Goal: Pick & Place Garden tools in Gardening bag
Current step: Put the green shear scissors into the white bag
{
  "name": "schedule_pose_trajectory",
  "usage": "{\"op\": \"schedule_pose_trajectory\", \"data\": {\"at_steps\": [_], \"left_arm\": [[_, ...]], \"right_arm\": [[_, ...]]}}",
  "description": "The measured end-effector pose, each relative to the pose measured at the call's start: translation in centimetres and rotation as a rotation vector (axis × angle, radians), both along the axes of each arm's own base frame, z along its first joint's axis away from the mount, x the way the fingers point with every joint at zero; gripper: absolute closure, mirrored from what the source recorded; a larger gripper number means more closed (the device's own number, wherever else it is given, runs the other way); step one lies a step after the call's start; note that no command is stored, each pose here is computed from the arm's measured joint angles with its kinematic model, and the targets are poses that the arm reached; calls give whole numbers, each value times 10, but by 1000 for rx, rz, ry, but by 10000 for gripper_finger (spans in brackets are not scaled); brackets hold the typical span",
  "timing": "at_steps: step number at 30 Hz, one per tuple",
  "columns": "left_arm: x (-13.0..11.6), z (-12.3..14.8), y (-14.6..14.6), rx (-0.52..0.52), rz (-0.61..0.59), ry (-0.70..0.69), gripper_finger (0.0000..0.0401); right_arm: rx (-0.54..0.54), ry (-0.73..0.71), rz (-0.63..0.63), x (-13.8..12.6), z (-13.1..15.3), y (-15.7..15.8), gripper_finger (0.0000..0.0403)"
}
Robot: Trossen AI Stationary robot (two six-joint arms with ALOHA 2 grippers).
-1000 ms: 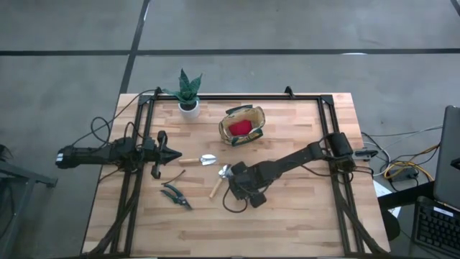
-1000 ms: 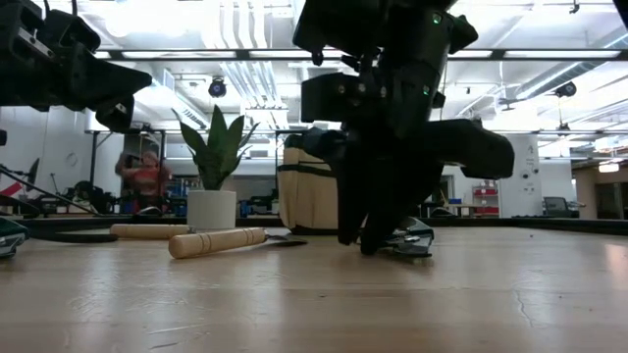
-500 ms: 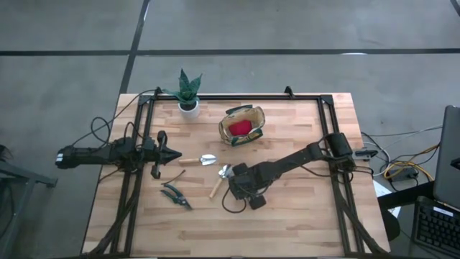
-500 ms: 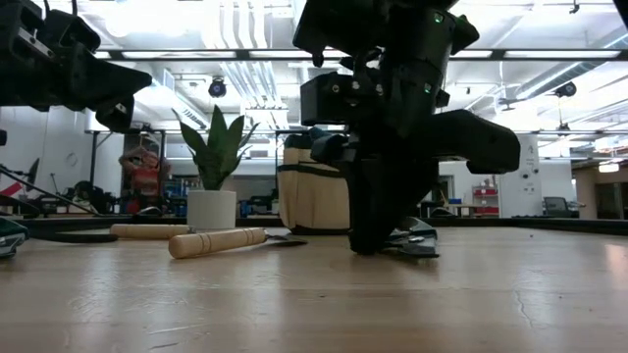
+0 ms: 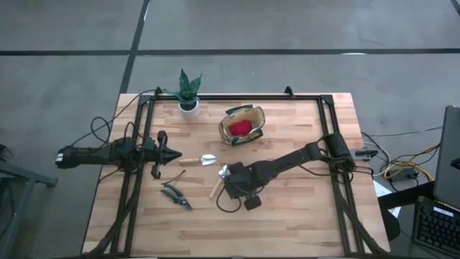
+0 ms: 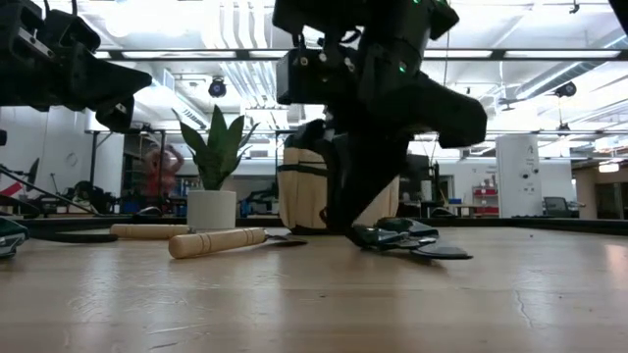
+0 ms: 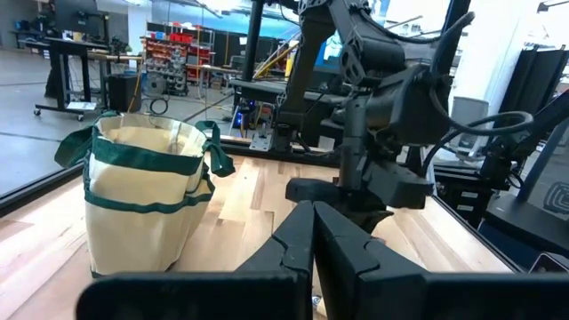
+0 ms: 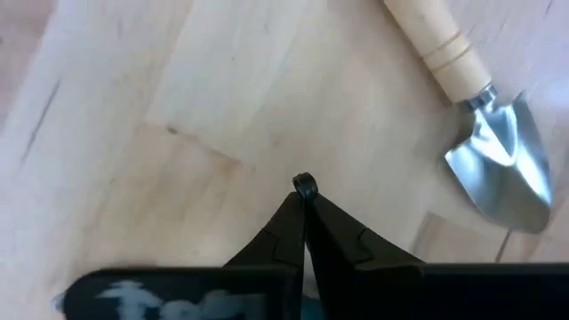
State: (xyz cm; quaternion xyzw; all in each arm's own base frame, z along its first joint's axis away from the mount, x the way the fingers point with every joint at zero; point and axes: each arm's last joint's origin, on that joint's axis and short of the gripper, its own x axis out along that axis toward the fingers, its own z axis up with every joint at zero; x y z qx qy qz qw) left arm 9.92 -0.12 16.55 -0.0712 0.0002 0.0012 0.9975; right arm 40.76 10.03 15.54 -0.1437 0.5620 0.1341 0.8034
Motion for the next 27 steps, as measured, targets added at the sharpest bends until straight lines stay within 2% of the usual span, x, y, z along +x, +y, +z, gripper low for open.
{"op": "schedule_pose_trajectory", "data": {"at_steps": [9, 22, 27], "left_arm": [[0, 0, 0, 0, 0, 0, 389], [0, 0, 0, 0, 0, 0, 389], [0, 0, 0, 0, 0, 0, 389]], "right_arm": [[22, -12, -57, 9, 29, 2, 395], [20, -216, -141, 24, 122, -1, 395], [-16, -278, -177, 26, 149, -7, 395]]}}
